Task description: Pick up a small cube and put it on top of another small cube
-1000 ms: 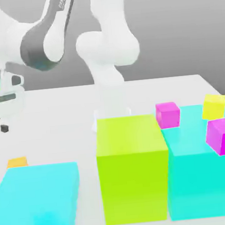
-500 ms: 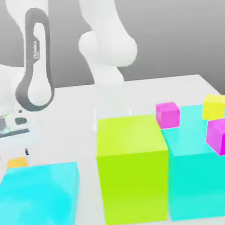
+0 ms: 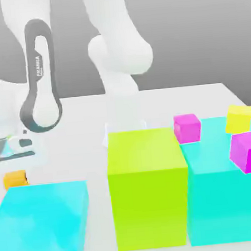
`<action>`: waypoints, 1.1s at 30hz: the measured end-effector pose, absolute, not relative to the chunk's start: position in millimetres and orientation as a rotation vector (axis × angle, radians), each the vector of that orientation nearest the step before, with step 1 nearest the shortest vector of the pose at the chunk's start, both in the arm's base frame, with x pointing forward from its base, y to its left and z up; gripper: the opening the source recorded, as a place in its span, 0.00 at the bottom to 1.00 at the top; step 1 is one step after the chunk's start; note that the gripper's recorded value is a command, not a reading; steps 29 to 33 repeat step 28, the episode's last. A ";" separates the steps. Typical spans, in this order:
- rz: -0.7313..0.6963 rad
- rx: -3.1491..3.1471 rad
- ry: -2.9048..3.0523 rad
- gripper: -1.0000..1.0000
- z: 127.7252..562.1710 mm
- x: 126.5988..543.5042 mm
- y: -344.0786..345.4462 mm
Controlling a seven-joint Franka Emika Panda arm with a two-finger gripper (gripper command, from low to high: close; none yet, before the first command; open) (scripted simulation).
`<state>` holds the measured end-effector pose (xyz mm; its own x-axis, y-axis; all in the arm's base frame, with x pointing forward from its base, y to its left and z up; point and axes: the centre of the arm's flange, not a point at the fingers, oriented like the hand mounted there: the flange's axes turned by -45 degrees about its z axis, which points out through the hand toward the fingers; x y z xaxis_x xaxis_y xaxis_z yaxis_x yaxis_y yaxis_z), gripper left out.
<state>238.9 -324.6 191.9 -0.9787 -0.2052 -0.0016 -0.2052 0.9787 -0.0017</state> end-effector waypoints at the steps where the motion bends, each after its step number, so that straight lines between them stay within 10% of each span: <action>1: -0.004 -0.386 3.114 0.00 202.5 254.3 -319.1; 12: -0.015 -1.547 2.696 0.00 347.1 481.0 -68.9; 20: -0.009 -2.138 2.281 0.00 432.9 478.7 149.8; 24: -0.006 -2.325 2.111 0.00 408.5 456.1 225.5; 25: -0.005 -2.336 2.099 1.00 399.6 453.8 230.2; 33: -0.005 -2.336 2.099 1.00 399.6 453.7 230.3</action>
